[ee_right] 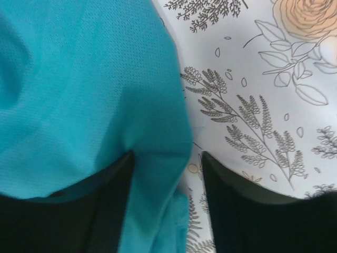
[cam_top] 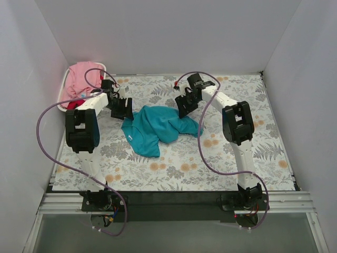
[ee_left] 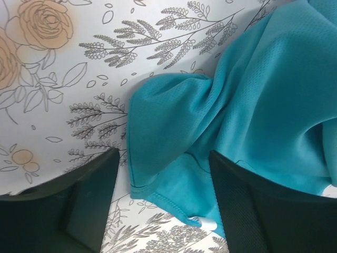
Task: Fold and stack the t-shirts
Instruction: Flatten the tshirt out
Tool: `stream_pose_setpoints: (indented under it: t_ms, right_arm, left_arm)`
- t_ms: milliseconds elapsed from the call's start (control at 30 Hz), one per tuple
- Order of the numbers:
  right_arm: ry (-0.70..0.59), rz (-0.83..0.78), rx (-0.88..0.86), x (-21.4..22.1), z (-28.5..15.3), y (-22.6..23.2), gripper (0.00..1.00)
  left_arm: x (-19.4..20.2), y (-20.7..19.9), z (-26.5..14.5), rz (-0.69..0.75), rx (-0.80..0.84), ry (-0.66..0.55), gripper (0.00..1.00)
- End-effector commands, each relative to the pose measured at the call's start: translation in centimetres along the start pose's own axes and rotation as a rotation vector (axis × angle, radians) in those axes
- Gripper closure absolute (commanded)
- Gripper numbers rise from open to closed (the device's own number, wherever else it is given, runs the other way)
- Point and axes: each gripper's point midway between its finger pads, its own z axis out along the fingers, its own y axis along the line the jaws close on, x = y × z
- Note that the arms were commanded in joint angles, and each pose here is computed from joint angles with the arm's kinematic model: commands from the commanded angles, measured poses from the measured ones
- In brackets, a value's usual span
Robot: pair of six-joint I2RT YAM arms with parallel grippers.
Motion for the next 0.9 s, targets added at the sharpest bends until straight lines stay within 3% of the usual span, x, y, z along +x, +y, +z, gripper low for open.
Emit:
stream_pose_setpoints:
  t_ms: [0, 33, 167, 233, 300, 433, 600, 633, 700, 733, 800, 867]
  right_arm:
    - [0.003, 0.019, -0.025, 0.1, -0.2, 0.4, 0.43]
    - [0.001, 0.018, -0.025, 0.2, -0.5, 0.3, 0.49]
    - [-0.052, 0.034, 0.016, -0.5, -4.0, -1.7, 0.98]
    - [-0.076, 0.044, 0.022, -0.7, -5.4, -2.6, 0.99]
    - [-0.132, 0.052, 0.058, -1.5, -8.1, -4.7, 0.99]
    - [-0.229, 0.045, 0.112, -3.7, -12.9, -7.0, 0.99]
    - [-0.268, -0.106, 0.106, -3.3, -17.4, -4.2, 0.99]
    - [-0.226, -0.106, 0.077, -1.0, -16.5, -3.5, 0.99]
    - [-0.220, -0.188, 0.083, 0.8, -17.9, -1.8, 0.99]
    - [-0.206, -0.209, 0.082, 2.0, -18.1, -1.2, 0.99]
    - [-0.156, -0.247, 0.061, 6.6, -18.2, 1.0, 0.99]
    - [-0.114, -0.330, 0.063, 11.6, -18.4, 2.9, 0.99]
  left_arm:
    - [-0.8, -0.5, 0.7, -0.013, 0.005, -0.013, 0.40]
    - [-0.4, -0.3, 1.4, -0.027, 0.007, 0.010, 0.44]
    - [-2.6, -0.4, 1.6, -0.040, 0.028, -0.009, 0.68]
    - [-5.1, -0.9, 0.7, -0.030, 0.039, -0.056, 0.89]
    - [-7.0, -1.1, 0.1, -0.036, 0.044, -0.093, 1.00]
    - [-13.3, -3.5, -4.3, 0.026, 0.096, -0.252, 1.00]
    - [-14.9, -7.9, -10.4, 0.188, 0.205, -0.345, 1.00]
    - [-13.8, -9.2, -11.3, 0.281, 0.267, -0.336, 1.00]
    - [-9.8, -10.2, -11.5, 0.325, 0.319, -0.270, 1.00]
    - [-8.4, -11.6, -14.0, 0.390, 0.341, -0.295, 1.00]
    - [-3.2, -12.2, -13.8, 0.499, 0.396, -0.235, 1.00]
    - [1.3, -13.9, -16.7, 0.579, 0.421, -0.223, 1.00]
